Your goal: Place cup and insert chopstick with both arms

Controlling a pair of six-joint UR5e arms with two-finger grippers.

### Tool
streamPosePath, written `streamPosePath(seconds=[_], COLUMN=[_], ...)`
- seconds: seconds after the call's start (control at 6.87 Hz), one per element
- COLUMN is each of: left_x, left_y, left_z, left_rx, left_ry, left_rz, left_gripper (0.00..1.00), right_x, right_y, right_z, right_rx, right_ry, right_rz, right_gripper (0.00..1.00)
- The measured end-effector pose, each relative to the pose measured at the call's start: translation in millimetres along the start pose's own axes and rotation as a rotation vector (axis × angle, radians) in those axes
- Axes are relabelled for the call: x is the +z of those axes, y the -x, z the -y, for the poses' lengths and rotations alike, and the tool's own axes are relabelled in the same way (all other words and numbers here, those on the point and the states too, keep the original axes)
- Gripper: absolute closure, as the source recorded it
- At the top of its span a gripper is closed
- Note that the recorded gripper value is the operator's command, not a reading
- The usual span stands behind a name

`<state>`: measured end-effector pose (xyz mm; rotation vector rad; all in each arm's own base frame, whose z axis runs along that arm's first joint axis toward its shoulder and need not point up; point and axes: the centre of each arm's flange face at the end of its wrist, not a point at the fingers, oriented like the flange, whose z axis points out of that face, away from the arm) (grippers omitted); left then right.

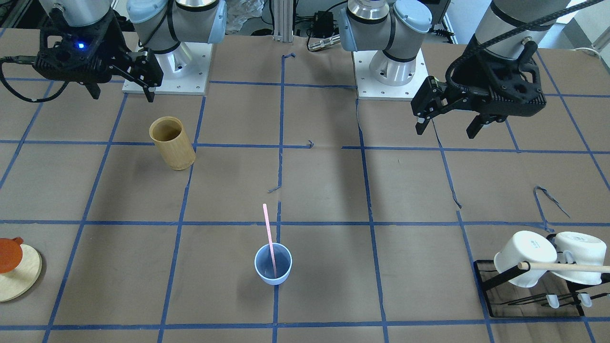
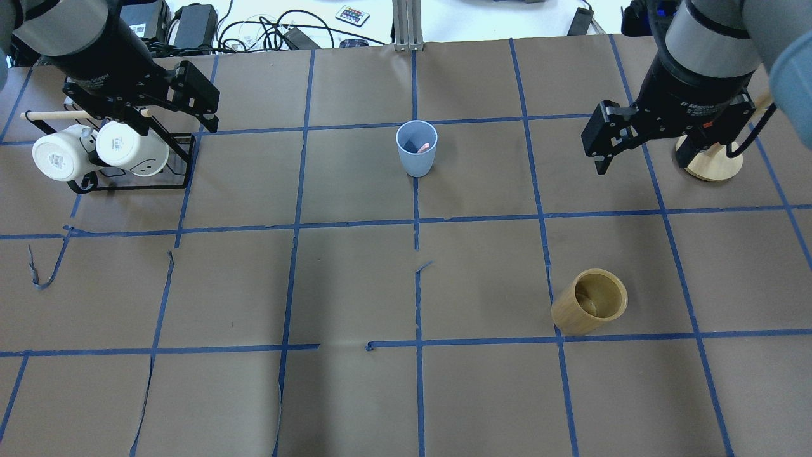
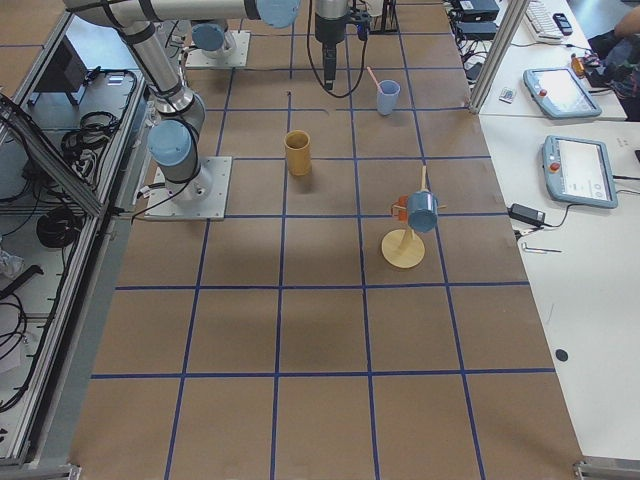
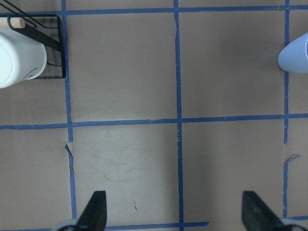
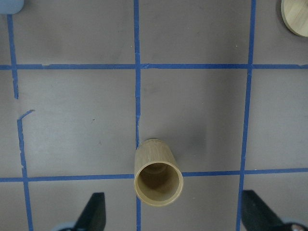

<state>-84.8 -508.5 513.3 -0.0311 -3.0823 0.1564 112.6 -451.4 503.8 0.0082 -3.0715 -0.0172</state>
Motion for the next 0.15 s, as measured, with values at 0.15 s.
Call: streamPosePath(seconds=[0.15], left_x=[0.9], left_y=[-1.1], left_z=[0.8], left_rx=[-0.003], left_ry=[0.001], left_rz=[-0.008], left_gripper=[0.0], right_x=[0.5], right_y=[0.1], right_z=[0.0], right_rx=[0.0], right_ry=[0.001], right_rz=[0.0], right_gripper=[0.0])
